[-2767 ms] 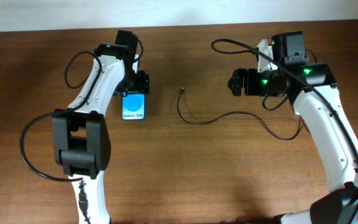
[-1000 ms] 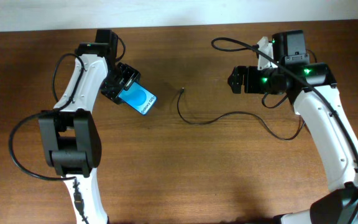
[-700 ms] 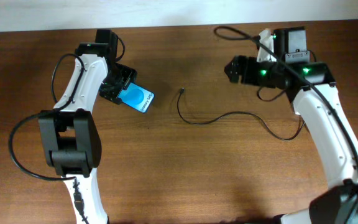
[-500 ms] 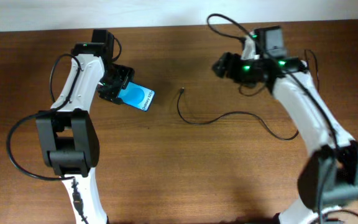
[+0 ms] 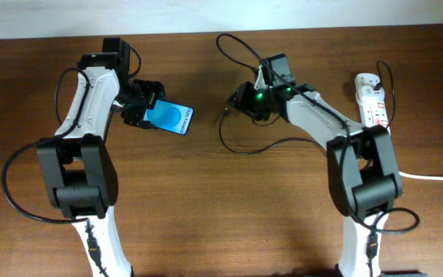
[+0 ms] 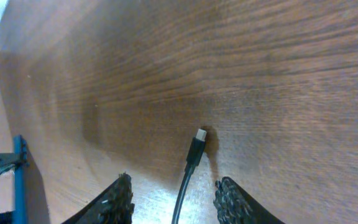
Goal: Plug charger to phone and switch on socket
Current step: 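Grasp the black cable's USB-C end with the right gripper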
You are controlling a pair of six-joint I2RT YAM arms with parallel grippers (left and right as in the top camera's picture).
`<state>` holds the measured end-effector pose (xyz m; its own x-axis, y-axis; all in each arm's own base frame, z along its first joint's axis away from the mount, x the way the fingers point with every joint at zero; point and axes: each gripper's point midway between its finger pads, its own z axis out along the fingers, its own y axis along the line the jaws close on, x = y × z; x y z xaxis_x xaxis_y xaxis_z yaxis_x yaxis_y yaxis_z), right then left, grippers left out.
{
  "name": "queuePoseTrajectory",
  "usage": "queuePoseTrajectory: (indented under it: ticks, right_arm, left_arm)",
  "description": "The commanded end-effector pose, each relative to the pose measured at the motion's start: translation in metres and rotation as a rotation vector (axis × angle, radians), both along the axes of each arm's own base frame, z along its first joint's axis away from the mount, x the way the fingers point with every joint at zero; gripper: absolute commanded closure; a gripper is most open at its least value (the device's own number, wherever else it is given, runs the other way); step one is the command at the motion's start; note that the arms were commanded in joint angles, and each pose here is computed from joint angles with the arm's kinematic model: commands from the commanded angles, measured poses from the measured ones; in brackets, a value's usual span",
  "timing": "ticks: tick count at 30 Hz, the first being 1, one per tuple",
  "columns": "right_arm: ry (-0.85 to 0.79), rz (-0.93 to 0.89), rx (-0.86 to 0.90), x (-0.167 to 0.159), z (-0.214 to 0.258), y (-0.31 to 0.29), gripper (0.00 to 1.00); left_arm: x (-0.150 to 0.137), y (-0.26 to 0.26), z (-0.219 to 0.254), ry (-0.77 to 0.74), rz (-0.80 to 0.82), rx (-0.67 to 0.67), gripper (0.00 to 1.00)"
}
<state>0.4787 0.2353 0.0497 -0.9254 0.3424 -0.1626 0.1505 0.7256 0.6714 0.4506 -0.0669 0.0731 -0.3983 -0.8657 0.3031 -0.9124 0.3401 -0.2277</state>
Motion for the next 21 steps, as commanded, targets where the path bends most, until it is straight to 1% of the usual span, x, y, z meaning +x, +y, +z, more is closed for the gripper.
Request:
queuePoseTrajectory:
  ticks: [1,10,12,16,18,19,20,21]
  right_arm:
    - [0.042,0.033,0.035,-0.007,-0.016,0.016,0.58]
    - [0.093,0.032,0.035,-0.013,-0.048,0.032,0.59]
    - [0.104,0.031,0.04,-0.014,-0.053,0.033,0.62]
    - [0.105,0.035,0.038,-0.015,-0.054,0.035,0.64]
    - [0.105,0.037,0.038,-0.016,-0.054,0.035,0.66]
    - [0.105,0.037,0.038,-0.016,-0.054,0.035,0.69]
    - [0.105,0.037,0.038,-0.016,-0.054,0.035,0.76]
    - [0.108,0.037,0.037,-0.017,-0.054,0.035,0.8]
  left_arm:
    - [0.006,-0.002,0.012,-0.025,0.015,-0.031,1.0]
    - [0.004,-0.002,0.012,-0.014,0.015,-0.031,1.0]
    - [0.002,-0.002,0.012,-0.009,0.014,-0.031,1.0]
    - [0.002,-0.002,0.012,-0.006,0.014,-0.03,1.0]
    - [0.002,-0.002,0.012,-0.007,0.01,-0.03,1.0]
    - [0.002,-0.002,0.012,-0.009,0.007,-0.029,1.0]
    - [0.002,-0.002,0.012,-0.01,0.004,-0.029,1.0]
    - [0.002,-0.002,0.012,-0.01,0.004,-0.029,1.0]
